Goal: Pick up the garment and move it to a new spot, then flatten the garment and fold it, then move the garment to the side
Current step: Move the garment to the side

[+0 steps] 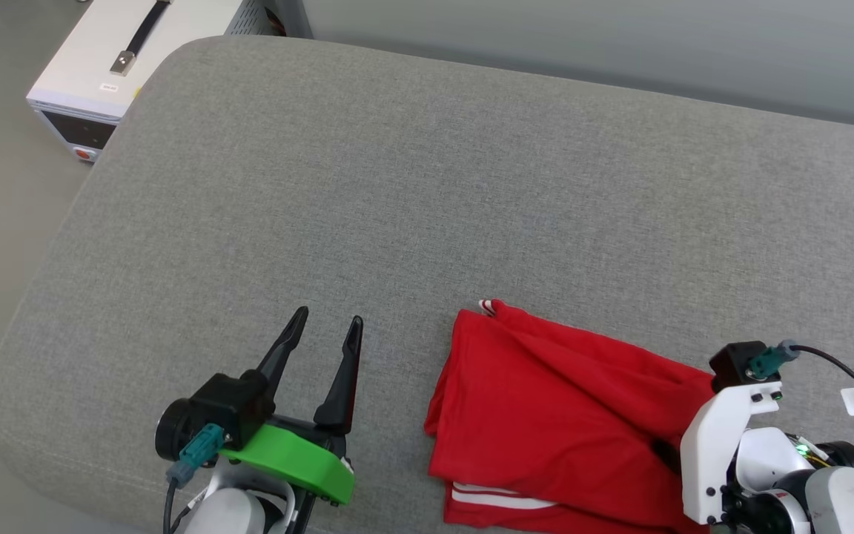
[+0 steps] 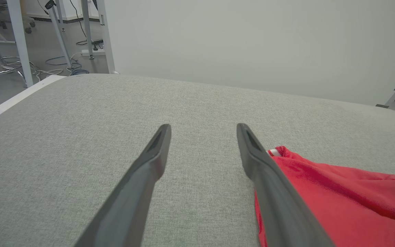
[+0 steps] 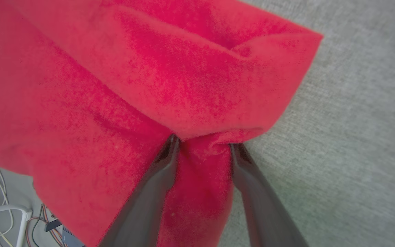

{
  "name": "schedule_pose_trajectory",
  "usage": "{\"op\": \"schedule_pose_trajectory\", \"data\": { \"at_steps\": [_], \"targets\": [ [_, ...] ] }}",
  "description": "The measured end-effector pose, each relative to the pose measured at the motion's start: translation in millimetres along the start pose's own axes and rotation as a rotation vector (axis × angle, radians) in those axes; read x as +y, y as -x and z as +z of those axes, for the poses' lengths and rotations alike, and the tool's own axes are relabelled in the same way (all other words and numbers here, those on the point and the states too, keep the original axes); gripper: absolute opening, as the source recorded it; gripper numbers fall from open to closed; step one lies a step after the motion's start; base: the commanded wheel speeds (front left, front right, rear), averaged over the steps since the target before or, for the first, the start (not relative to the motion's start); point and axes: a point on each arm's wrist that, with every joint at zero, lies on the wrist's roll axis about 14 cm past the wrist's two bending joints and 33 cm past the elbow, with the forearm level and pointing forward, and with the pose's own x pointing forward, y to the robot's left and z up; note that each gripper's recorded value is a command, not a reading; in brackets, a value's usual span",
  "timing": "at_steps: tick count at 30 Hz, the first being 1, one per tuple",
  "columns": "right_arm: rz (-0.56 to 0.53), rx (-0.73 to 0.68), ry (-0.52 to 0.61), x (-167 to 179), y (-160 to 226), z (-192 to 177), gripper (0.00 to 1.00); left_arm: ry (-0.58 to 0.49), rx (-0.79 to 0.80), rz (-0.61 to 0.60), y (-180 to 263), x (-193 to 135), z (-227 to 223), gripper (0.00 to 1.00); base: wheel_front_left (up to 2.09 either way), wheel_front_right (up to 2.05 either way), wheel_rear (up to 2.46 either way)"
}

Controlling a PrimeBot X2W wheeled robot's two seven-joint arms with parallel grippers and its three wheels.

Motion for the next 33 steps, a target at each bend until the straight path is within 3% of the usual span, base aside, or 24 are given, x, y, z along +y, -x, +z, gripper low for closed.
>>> {"op": "schedule_pose_trajectory", "data": {
  "at_steps": [16,25,33],
  "targets": [
    [-0.081,-0.204,0.185,-15,30,22,0.0,0.015,-0.019,-0.084,-8,-26,4,1.0,0.0,0.0,0.0],
    [-0.269,-0.259,0.376,-67,81,16,0.0,0.05,-0.001,-0.231,-19,-76,-4,1.0,0.0,0.0,0.0],
    [-0.493,-0.234,0.488,-140,141,0,0.0,0.078,0.032,-0.413,-31,-134,-17,1.0,0.0,0.0,0.0]
  ]
}}
